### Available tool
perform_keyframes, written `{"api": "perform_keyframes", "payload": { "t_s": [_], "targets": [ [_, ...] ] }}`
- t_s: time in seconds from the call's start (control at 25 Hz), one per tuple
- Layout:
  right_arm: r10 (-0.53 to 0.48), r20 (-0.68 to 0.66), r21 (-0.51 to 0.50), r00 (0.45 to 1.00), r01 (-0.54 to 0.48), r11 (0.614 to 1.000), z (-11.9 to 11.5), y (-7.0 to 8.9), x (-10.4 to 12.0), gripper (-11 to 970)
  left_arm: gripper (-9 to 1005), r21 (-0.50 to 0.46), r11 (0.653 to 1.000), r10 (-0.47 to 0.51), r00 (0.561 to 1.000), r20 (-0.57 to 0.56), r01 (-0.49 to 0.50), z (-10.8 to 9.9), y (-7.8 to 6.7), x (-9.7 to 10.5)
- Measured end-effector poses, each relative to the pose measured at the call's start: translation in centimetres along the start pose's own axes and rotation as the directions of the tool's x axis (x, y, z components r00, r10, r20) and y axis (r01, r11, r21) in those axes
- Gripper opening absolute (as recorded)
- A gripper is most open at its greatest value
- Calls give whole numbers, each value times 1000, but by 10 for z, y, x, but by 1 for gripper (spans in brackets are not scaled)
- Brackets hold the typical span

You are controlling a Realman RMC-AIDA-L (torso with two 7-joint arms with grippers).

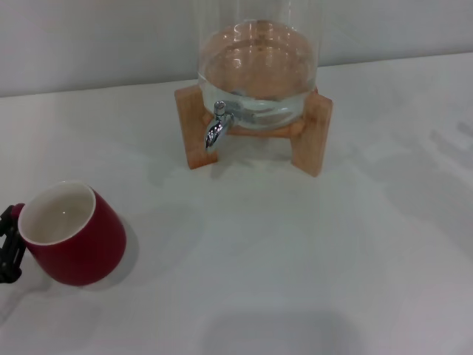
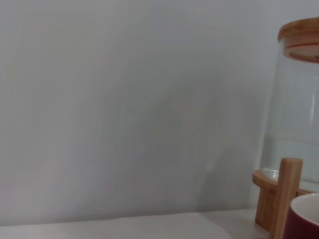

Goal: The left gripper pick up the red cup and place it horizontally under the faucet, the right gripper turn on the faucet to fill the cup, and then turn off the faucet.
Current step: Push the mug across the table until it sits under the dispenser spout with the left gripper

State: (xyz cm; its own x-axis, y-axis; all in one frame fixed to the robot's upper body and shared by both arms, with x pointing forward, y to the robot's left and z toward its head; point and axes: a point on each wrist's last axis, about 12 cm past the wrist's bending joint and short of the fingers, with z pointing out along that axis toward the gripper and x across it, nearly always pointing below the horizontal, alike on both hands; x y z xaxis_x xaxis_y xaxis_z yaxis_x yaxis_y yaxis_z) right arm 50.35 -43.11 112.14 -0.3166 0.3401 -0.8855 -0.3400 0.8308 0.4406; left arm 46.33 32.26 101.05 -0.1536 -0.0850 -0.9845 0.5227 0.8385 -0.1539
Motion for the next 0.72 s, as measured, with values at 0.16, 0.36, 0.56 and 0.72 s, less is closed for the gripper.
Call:
{"api": "perform_keyframes", "payload": {
  "t_s": [0.16, 0.36, 0.56, 0.72],
  "targets": [
    [0, 0, 0, 1000, 0, 1000, 0, 0, 0, 765, 134, 18, 998, 61, 998, -12, -61, -1, 1, -1],
    [-1, 0, 0, 1000, 1, 1000, 0, 0, 1, 766, 134, 30, 990, 139, 990, -1, -139, -2, -1, -2],
    [-2, 0, 0, 1000, 2, 1000, 0, 0, 1, 766, 134, 29, 987, 156, 988, 2, -156, 2, 1, -4],
    [-2, 0, 0, 1000, 2, 1000, 0, 0, 1, 765, 134, 29, 986, 163, 987, 0, -163, 7, 3, -6]
  ]
}}
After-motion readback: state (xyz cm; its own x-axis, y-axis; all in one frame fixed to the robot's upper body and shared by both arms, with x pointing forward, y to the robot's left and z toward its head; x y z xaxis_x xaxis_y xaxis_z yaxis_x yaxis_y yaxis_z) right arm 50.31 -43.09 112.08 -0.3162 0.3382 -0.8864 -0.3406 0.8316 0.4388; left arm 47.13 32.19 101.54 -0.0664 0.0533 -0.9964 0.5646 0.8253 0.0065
